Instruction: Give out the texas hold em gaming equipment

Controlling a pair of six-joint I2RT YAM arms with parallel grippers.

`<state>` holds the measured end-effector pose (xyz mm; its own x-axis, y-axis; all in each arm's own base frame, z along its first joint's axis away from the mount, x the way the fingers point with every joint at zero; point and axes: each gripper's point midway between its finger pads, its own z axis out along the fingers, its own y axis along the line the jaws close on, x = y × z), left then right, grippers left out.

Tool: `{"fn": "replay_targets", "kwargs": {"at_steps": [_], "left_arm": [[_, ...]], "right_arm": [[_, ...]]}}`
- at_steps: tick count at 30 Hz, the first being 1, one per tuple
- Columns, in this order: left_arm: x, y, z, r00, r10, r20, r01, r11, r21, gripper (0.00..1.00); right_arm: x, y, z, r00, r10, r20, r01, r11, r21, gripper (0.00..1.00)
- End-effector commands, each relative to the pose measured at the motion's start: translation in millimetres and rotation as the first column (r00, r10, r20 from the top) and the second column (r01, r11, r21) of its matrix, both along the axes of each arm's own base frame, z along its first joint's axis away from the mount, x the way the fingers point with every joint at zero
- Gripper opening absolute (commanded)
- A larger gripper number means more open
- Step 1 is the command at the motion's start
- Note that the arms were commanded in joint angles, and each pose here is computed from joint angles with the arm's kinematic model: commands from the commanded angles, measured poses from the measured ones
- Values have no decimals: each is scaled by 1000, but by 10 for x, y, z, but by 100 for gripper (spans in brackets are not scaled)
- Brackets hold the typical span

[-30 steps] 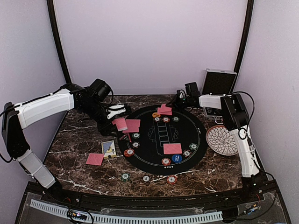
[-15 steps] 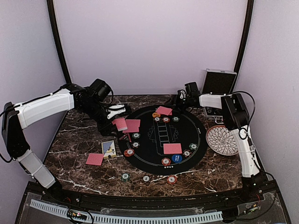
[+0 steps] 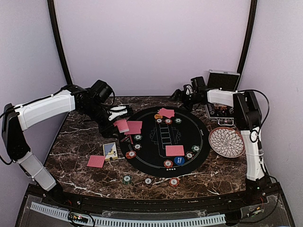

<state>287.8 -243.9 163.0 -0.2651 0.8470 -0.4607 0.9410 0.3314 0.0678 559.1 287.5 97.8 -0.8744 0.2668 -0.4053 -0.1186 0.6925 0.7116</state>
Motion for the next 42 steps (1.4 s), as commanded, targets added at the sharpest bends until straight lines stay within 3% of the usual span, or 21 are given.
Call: {"fn": "replay_targets", "kwargs": {"at_steps": [1, 8, 14, 20, 24, 31, 42], "left_arm": [[-26, -16, 153, 1000, -6, 23, 6, 999, -31, 0], [-33, -2, 145, 1000, -7, 28, 8, 1000, -25, 0], [-25, -11, 123, 999, -10, 32, 11, 1000, -29, 0], [3, -25, 133, 999, -11, 43, 12, 999, -32, 0], [14, -39, 126, 999, -9, 40, 10, 999, -36, 0], [27, -52, 132, 999, -9, 39, 11, 999, -38, 0], [32, -69, 153, 999, -14, 41, 15, 999, -45, 0]], "right_arm": [[-133, 13, 443, 996, 10, 90, -9, 1000, -14, 99], [-598, 127, 721, 991, 52, 125, -55, 998, 24, 99], [-1371, 603, 867, 973, 199, 114, -211, 971, 111, 98], [-2155, 1146, 983, 929, 359, 94, -371, 898, 237, 88], [-2464, 1432, 1042, 898, 432, 90, -438, 847, 302, 81], [-2725, 1854, 1062, 853, 515, 85, -507, 778, 372, 77], [-2805, 2179, 1084, 821, 563, 98, -543, 714, 443, 74]]}}
